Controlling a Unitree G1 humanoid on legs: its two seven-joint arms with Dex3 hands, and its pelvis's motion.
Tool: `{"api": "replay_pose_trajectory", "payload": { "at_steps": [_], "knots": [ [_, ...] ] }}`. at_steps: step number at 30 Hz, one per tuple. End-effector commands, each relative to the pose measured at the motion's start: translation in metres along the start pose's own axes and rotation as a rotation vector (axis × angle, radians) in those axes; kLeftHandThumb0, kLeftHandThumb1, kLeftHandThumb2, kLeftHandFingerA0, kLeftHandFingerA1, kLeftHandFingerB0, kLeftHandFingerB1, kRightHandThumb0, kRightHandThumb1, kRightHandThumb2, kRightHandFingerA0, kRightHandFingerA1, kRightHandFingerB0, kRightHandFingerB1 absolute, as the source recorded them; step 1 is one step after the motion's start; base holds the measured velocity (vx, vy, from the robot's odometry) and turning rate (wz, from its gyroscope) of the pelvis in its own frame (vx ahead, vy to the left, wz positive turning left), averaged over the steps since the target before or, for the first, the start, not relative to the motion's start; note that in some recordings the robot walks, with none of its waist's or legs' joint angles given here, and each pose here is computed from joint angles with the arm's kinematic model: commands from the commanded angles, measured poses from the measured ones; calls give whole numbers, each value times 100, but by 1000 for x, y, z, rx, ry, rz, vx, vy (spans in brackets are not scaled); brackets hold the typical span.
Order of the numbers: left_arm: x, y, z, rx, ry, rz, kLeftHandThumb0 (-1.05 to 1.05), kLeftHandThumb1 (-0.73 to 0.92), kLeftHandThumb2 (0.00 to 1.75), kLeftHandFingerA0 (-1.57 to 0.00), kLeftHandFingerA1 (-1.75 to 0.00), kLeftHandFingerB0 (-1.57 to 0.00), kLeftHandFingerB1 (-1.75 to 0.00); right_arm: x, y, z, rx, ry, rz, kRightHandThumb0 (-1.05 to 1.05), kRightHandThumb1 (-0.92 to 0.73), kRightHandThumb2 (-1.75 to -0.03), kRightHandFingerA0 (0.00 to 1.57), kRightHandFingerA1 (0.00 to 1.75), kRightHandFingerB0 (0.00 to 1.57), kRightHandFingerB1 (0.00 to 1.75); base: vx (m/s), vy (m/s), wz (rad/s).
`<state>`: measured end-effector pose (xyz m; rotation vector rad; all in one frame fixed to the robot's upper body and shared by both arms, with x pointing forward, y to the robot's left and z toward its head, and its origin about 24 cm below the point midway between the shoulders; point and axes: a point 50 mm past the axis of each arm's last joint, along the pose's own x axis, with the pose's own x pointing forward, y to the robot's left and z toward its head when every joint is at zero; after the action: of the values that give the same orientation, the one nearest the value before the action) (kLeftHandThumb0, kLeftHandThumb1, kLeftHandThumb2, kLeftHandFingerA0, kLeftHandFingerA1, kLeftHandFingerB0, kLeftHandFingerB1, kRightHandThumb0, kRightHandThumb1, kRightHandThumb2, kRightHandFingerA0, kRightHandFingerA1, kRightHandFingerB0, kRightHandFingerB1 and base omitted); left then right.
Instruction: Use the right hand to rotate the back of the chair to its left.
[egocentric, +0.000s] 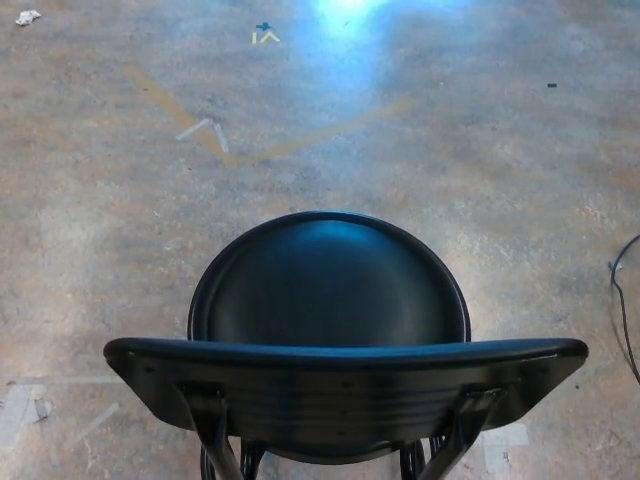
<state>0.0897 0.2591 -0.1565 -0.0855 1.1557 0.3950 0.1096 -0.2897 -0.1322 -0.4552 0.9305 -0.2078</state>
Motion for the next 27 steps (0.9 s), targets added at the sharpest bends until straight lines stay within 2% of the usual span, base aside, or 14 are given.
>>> {"api": "replay_pose_trajectory", "payload": {
  "at_steps": [1, 2, 4, 6, 9, 10, 15, 16, 17, 18, 27],
  "knots": [
    [0, 6, 1, -18, -16, 31, -57, 82, 64, -50, -47, -38, -37, 0, -8, 13, 11, -133, -64, -95, -73, -111, 2, 30, 0, 6, 0, 0, 0],
    [0, 5, 1, -38, -13, 29, -57, 81, 64, -51, -48, -38, -38, 2, -12, 26, 16, -198, -67, -97, -66, -108, 0, 7, 0, 9, 0, 0, 0],
    [0, 4, 3, -47, -18, 27, -58, 82, 64, -52, -49, -39, -39, 3, -19, 50, -22, -346, -91, -105, -65, -110, 0, 3, 0, 7, 0, 0, 0],
    [0, 4, 3, -33, -23, 25, -57, 82, 64, -51, -50, -38, -39, 2, -22, 60, -41, -410, -100, -101, -62, -108, 0, 4, 0, 10, 0, 0, 0],
    [0, 4, 4, -26, -28, 24, -58, 82, 64, -50, -49, -38, -38, -3, -26, 84, -64, -578, -91, -105, -63, -106, 0, 0, 0, 2, 0, 0, 0],
    [0, 4, 4, -17, -25, 25, -58, 82, 64, -50, -48, -38, -38, -6, -27, 93, -89, -643, -92, -105, -78, -65, 0, 0, 0, 0, 0, 0, 0],
    [0, 4, 5, -38, -21, 30, -58, 81, 64, -52, -48, -39, -38, -19, -28, 117, -201, -809, -118, -105, -79, -65, 0, 0, 0, 0, 0, 0, 0],
    [0, 5, 6, -45, -23, 31, -59, 64, 97, -45, -59, -34, -52, -21, -27, 119, -198, -828, -109, -104, -60, -104, 0, 0, 0, 3, 0, 0, 0],
    [0, 5, 6, -53, -24, 33, -59, 64, 97, -45, -59, -34, -52, -24, -27, 123, -195, -851, -96, -104, -60, -104, 0, 0, 0, 3, 0, 0, 0],
    [1, 6, 7, -54, -26, 33, -59, 81, 64, -53, -48, -38, -37, -27, -27, 126, -203, -872, -92, -105, -61, -104, 0, 0, 0, 3, 0, 0, 0],
    [1, 5, 9, -20, -35, 37, -59, 81, 64, -52, -48, -40, -38, -48, -29, 147, -301, -986, -69, -104, -59, -104, 0, 0, 0, 0, 0, 0, 0]
  ]
}}
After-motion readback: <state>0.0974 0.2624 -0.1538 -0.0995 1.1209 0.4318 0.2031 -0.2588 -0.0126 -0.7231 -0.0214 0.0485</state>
